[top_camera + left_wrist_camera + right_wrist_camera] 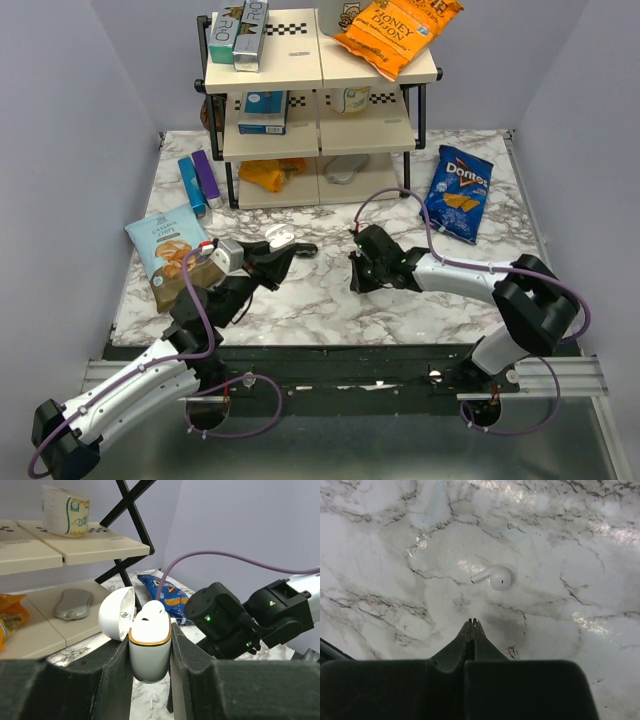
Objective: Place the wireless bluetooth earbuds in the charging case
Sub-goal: Pick up the earbud from the center of the board, then place the earbud in the charging case.
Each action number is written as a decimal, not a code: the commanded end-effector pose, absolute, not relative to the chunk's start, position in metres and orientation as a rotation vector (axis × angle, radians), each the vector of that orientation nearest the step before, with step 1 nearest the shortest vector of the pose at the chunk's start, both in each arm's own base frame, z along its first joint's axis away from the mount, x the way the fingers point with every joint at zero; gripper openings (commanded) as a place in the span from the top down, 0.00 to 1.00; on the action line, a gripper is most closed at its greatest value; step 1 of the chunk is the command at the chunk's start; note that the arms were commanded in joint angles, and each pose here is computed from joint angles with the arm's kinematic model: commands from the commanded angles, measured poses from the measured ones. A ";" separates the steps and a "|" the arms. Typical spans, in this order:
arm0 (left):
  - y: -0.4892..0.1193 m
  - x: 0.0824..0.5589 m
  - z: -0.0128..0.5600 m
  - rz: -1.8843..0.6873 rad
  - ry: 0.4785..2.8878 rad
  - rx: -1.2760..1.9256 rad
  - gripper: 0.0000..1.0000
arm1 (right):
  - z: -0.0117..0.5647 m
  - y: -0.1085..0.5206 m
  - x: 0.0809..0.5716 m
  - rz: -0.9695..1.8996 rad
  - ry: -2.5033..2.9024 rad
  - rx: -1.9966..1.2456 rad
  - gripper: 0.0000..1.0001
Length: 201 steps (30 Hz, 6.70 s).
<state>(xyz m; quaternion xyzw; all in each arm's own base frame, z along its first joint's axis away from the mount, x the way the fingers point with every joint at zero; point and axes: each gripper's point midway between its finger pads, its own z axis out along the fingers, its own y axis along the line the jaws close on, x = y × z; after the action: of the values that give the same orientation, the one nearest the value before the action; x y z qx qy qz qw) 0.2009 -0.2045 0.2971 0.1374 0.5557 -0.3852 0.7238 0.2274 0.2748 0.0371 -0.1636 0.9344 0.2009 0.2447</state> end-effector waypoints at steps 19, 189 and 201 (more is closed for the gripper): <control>-0.205 0.204 0.293 -0.845 1.244 0.296 1.00 | 0.013 0.256 0.269 0.306 2.543 -0.378 0.99; -0.327 0.244 0.406 -1.090 0.945 0.483 1.00 | 0.472 0.292 0.217 0.950 1.064 -0.517 0.99; -0.325 0.244 0.403 -1.082 0.953 0.484 1.00 | 0.470 0.292 0.228 0.846 1.051 -0.447 0.99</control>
<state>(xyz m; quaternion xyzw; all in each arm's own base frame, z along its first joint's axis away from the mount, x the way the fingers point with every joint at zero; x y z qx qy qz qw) 0.2531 -0.3287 0.3836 0.2166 0.4593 -0.4809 0.7148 0.2199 0.2981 0.4594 -0.2312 0.4941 0.4162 0.7275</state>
